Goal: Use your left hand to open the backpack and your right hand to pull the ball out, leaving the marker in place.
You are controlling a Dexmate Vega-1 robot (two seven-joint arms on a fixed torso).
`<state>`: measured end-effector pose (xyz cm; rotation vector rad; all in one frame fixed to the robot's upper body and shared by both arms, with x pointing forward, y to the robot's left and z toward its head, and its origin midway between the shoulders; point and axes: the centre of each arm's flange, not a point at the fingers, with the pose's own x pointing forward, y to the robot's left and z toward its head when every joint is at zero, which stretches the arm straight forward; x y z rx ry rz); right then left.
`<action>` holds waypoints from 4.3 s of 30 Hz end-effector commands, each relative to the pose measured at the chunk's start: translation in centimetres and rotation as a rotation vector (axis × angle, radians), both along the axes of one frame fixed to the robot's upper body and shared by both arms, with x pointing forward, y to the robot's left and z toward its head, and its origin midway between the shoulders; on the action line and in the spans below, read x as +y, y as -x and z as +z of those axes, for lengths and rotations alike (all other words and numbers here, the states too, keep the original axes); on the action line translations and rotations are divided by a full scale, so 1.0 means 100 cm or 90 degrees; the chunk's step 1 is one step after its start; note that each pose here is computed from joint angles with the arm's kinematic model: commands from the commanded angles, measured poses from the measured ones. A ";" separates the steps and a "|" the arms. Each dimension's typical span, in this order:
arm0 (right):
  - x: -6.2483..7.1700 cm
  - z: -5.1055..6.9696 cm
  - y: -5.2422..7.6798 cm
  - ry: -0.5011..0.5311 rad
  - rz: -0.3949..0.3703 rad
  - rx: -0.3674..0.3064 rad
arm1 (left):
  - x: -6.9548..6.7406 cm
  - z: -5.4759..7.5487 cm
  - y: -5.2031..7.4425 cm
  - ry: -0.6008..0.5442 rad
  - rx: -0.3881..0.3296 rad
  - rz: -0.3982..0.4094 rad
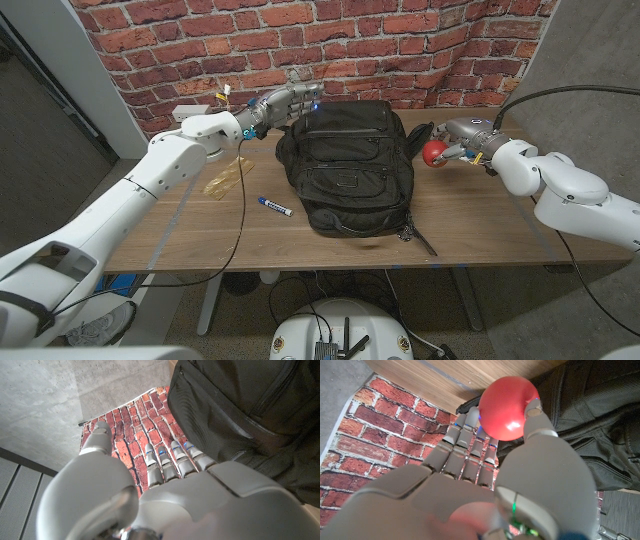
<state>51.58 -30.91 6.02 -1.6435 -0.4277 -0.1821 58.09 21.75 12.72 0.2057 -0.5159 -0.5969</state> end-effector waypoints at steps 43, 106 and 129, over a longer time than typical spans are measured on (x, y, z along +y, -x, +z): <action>-0.045 -0.018 -0.060 0.003 -0.032 0.017 | 0.040 -0.082 -0.033 0.239 0.017 0.182; -0.053 -0.040 -0.102 -0.014 -0.063 0.059 | 0.085 -0.116 -0.052 0.298 0.080 0.259; -0.053 -0.033 -0.100 -0.011 -0.054 0.080 | 0.085 -0.111 -0.067 0.294 0.091 0.260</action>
